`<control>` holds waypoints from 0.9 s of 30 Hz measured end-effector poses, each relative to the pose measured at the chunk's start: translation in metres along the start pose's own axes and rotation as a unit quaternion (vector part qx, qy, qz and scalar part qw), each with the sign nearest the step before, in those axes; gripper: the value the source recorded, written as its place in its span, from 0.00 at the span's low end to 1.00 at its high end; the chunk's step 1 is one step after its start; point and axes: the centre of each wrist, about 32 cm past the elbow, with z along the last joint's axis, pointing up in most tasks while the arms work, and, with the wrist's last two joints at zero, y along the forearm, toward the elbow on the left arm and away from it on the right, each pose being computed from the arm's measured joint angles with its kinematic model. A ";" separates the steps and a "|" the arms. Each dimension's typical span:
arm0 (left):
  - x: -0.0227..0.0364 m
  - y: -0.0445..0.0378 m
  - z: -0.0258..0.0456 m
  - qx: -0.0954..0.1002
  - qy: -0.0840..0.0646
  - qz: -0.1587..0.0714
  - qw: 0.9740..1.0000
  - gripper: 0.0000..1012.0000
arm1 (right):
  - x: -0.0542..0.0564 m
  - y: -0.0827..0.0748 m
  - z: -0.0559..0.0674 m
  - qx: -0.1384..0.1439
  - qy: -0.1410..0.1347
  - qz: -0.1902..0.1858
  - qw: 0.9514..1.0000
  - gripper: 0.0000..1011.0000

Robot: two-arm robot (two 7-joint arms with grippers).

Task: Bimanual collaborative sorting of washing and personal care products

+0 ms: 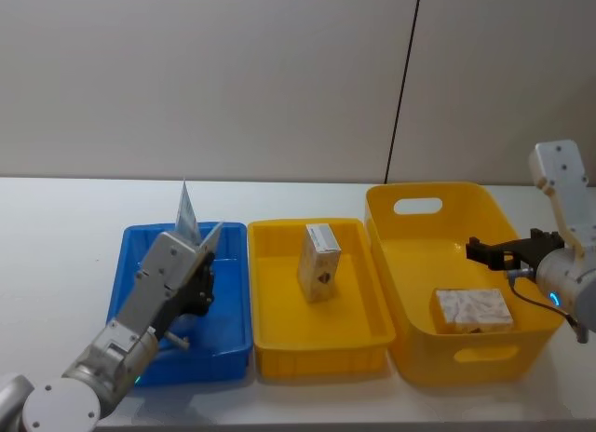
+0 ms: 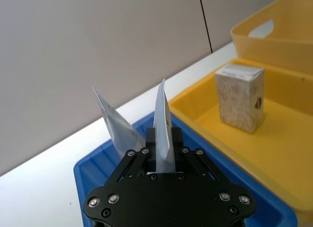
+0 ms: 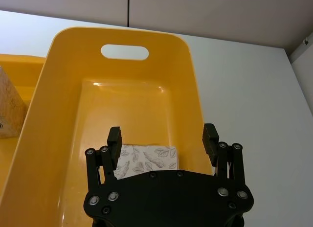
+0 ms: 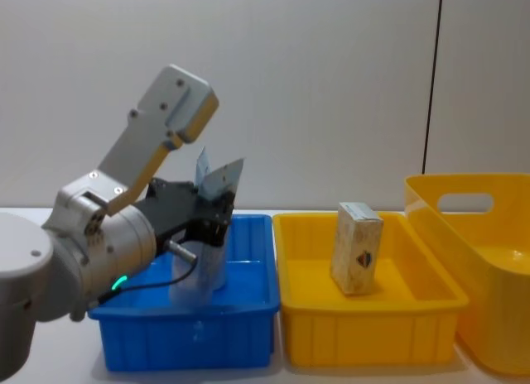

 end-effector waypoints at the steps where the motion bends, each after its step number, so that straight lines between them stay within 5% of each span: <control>1: 0.0006 -0.0001 0.0013 -0.003 0.001 0.001 1.000 0.16 | 0.000 0.000 0.000 0.000 0.000 0.000 1.000 0.99; 14: 0.0096 -0.0045 0.0222 -0.058 0.020 0.002 0.998 0.16 | 0.000 0.000 0.000 0.000 0.000 0.000 1.000 0.99; 22: 0.0251 -0.0066 0.0409 -0.083 0.029 -0.023 0.996 0.16 | 0.000 0.000 0.000 0.000 0.000 0.000 1.000 0.99; 27: 0.0417 -0.0076 0.0582 -0.105 0.035 -0.051 0.992 0.16 | 0.000 0.000 0.000 0.000 0.000 0.000 1.000 0.99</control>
